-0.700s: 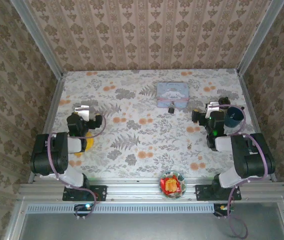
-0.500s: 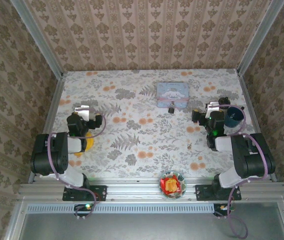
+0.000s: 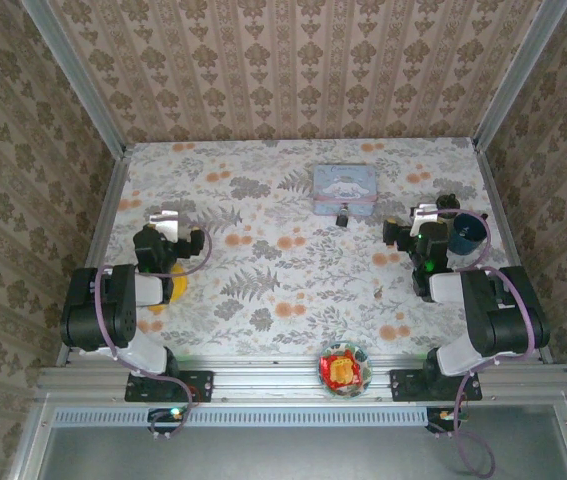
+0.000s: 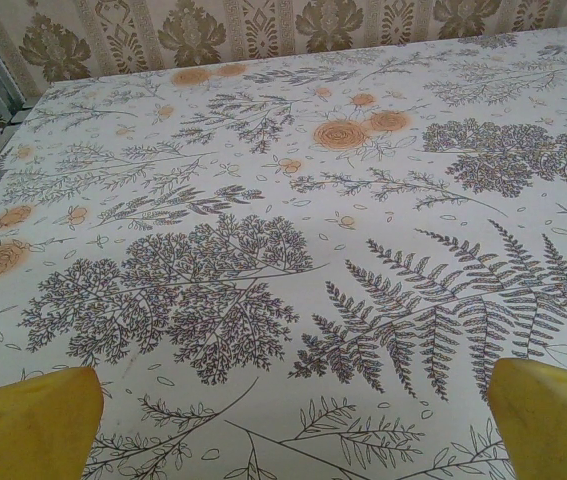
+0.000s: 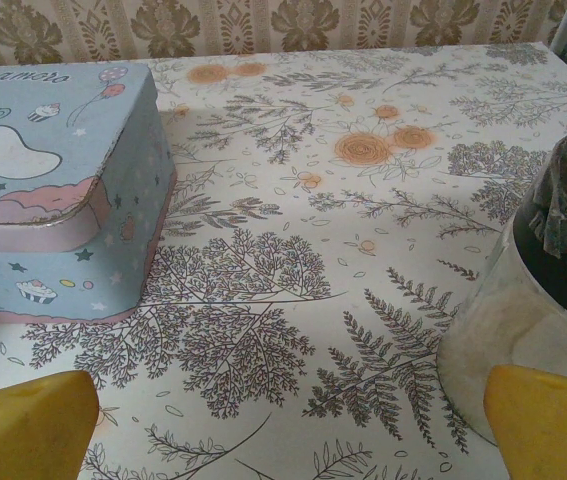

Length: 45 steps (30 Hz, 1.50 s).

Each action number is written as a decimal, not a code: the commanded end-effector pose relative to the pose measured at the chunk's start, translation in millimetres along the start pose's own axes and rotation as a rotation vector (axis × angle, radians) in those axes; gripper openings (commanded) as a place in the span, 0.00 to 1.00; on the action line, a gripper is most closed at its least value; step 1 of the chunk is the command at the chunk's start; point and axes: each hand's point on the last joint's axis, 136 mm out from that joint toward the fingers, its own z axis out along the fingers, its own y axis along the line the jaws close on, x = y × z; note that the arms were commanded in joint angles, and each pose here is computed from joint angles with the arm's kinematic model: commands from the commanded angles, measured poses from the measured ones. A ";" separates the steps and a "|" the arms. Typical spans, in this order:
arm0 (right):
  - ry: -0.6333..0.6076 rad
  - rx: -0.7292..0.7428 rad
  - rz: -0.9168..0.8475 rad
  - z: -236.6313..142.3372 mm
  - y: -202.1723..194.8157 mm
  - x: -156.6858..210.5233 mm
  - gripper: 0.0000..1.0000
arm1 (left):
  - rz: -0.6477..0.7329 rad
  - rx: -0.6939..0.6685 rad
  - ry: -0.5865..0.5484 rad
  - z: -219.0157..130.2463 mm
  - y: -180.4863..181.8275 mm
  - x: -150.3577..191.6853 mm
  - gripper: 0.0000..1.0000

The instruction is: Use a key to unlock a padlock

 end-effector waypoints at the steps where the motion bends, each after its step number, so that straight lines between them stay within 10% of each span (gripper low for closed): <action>1: -0.018 0.018 0.004 1.0 -1.9 -5.4 1.00 | 0.022 0.007 -0.014 -0.9 -2.7 -4.9 1.00; 26: 0.030 0.061 0.020 -11.5 -8.4 -25.9 1.00 | -0.006 -0.061 -0.029 -9.4 9.5 -13.7 1.00; 45: 0.312 0.267 0.125 -126.8 2.9 -18.9 1.00 | -0.124 -0.021 -0.105 -76.1 -29.8 -80.9 1.00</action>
